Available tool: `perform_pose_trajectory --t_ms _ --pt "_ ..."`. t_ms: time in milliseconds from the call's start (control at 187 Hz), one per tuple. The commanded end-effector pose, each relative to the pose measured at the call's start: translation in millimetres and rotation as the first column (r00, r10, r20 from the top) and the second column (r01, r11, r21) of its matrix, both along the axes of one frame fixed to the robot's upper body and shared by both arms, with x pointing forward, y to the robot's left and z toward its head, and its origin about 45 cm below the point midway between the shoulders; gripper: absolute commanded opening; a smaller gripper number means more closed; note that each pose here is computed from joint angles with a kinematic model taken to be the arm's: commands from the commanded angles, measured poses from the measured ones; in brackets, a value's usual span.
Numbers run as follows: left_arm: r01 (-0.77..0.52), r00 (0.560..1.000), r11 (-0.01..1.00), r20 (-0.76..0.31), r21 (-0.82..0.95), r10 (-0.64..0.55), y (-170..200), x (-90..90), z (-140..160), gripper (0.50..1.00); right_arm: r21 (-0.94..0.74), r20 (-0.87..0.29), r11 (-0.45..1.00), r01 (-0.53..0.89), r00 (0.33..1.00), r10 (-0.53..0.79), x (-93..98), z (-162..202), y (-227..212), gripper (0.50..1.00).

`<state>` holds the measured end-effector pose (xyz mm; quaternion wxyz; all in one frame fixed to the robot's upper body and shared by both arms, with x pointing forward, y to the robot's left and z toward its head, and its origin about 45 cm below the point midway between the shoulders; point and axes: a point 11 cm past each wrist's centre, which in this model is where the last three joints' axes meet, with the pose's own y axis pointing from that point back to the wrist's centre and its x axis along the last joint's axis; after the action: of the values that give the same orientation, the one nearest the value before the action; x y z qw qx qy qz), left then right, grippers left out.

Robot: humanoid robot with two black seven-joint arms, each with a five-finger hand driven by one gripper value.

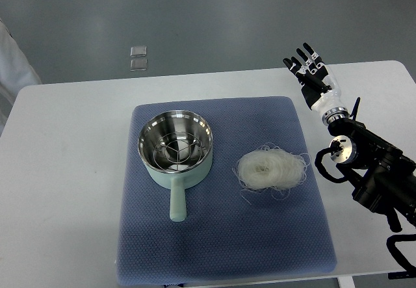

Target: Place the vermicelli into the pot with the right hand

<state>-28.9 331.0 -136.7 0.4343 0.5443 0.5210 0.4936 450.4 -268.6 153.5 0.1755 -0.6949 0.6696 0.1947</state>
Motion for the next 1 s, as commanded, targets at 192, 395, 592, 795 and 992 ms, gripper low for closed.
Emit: perform_pose_trajectory --t_ms 192,395,592,795,992 --pt "-0.001 1.0 1.0 0.0 0.0 0.001 0 0.0 0 1.0 -0.002 -0.002 1.0 0.003 1.0 -0.003 -0.2 -1 -1 0.928" --pt "0.003 1.0 1.0 0.009 -0.001 -0.003 0 5.4 0 1.0 -0.006 -0.01 1.0 0.011 1.0 -0.011 -1.0 -3 -4 0.928" --pt "0.003 1.0 1.0 0.01 -0.001 -0.003 0 6.3 0 1.0 -0.012 -0.007 1.0 0.01 1.0 -0.01 0.2 -2 -4 0.928" --pt "0.003 1.0 1.0 0.01 -0.001 -0.003 0 6.3 0 1.0 -0.021 0.0 1.0 0.007 1.0 -0.007 0.6 1 -6 0.928" --pt "0.003 1.0 1.0 0.01 -0.001 -0.003 0 6.3 0 1.0 -0.157 0.03 0.985 -0.074 0.996 0.079 1.7 7 5 0.928"
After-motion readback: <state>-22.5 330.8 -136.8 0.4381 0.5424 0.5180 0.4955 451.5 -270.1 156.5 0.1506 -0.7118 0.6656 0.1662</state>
